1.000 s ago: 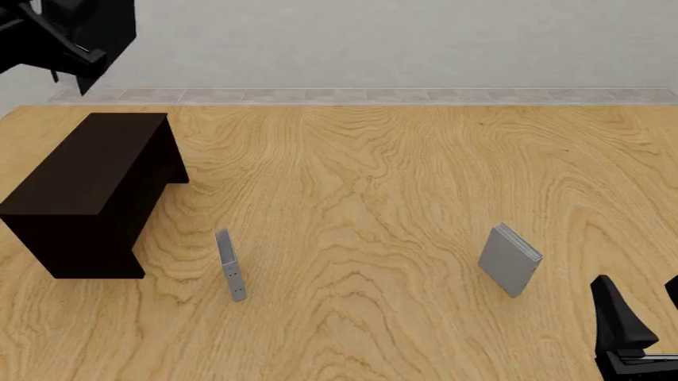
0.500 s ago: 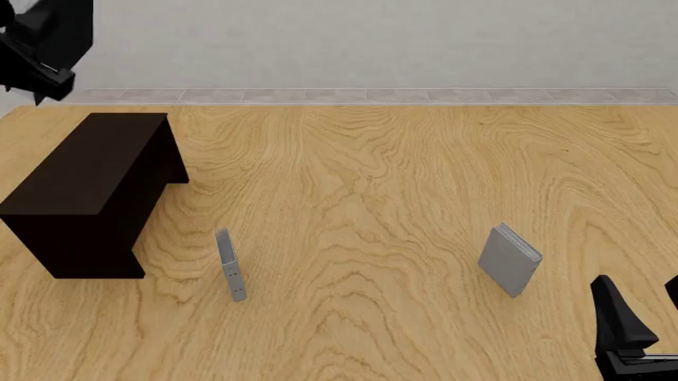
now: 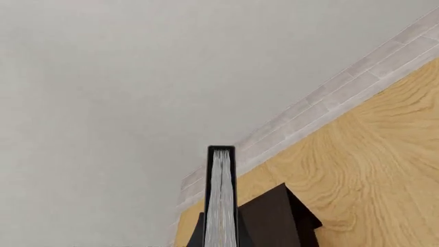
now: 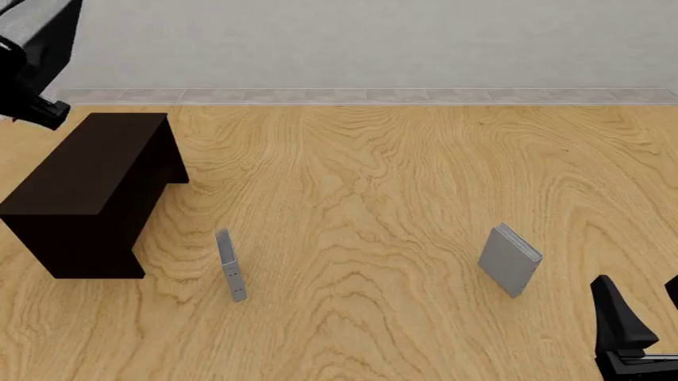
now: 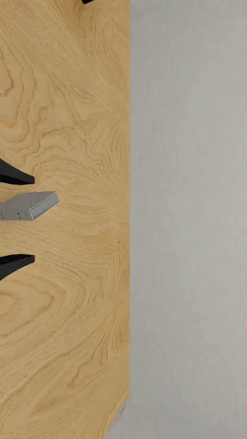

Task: Pick up the book in the middle and place it on the cabinet shelf.

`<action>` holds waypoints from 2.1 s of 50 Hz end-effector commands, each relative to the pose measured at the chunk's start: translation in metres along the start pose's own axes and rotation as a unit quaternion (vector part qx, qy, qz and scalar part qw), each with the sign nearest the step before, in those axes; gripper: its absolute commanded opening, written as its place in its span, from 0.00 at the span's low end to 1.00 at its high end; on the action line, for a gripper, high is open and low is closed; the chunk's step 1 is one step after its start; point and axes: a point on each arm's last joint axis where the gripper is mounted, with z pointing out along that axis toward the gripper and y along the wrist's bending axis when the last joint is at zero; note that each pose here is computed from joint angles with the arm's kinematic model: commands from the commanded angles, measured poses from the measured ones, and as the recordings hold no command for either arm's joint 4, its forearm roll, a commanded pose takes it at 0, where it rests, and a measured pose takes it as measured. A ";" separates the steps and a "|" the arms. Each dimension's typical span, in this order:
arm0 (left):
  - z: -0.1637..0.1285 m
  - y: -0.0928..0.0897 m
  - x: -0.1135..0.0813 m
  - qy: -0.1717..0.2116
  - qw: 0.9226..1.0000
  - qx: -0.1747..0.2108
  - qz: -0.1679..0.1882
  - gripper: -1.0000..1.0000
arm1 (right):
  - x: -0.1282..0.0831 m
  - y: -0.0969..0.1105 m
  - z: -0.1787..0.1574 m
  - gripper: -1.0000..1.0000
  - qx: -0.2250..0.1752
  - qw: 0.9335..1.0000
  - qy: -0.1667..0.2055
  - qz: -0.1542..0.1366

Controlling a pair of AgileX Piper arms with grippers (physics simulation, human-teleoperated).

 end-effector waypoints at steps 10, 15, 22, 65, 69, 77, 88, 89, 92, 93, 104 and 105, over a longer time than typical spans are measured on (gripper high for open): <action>0.009 -0.014 0.021 -0.002 0.996 -0.014 0.085 0.00 | 0.000 0.000 0.000 1.00 0.000 1.000 0.000 0.000; 0.014 -0.021 0.034 0.002 0.993 -0.018 0.115 0.00 | 0.000 0.000 0.000 1.00 0.000 1.000 0.000 0.000; 0.020 -0.029 0.051 0.006 0.987 -0.031 0.159 0.00 | 0.000 0.000 0.000 1.00 0.000 1.000 0.000 0.000; 0.040 -0.055 0.092 0.019 0.971 -0.038 0.234 0.00 | 0.000 0.000 0.000 1.00 0.000 1.000 0.000 0.000; 0.041 -0.055 0.093 0.020 0.971 -0.037 0.234 0.00 | 0.000 0.000 0.000 1.00 0.000 1.000 0.000 0.000; 0.043 -0.060 0.098 0.021 0.969 -0.033 0.242 0.00 | 0.000 0.000 0.000 1.00 0.000 1.000 0.000 0.000; 0.044 -0.065 0.104 0.027 0.969 -0.024 0.243 0.00 | 0.000 0.000 0.000 1.00 0.000 1.000 0.000 0.000; 0.044 -0.065 0.103 0.027 0.970 -0.025 0.242 0.00 | 0.000 0.000 0.000 1.00 0.000 1.000 0.000 0.000; 0.044 -0.067 0.106 0.029 0.970 -0.022 0.242 0.00 | 0.000 0.000 0.000 1.00 0.000 1.000 0.000 0.000; 0.045 -0.067 0.106 0.031 0.970 -0.021 0.241 0.00 | 0.000 0.000 0.000 1.00 0.000 1.000 0.000 0.000; 0.046 -0.074 0.118 0.046 0.968 -0.007 0.246 0.00 | 0.000 0.000 0.000 1.00 0.000 1.000 0.000 0.000; 0.046 -0.074 0.119 0.046 0.968 -0.007 0.246 0.00 | 0.000 0.000 0.000 1.00 0.000 1.000 0.000 0.000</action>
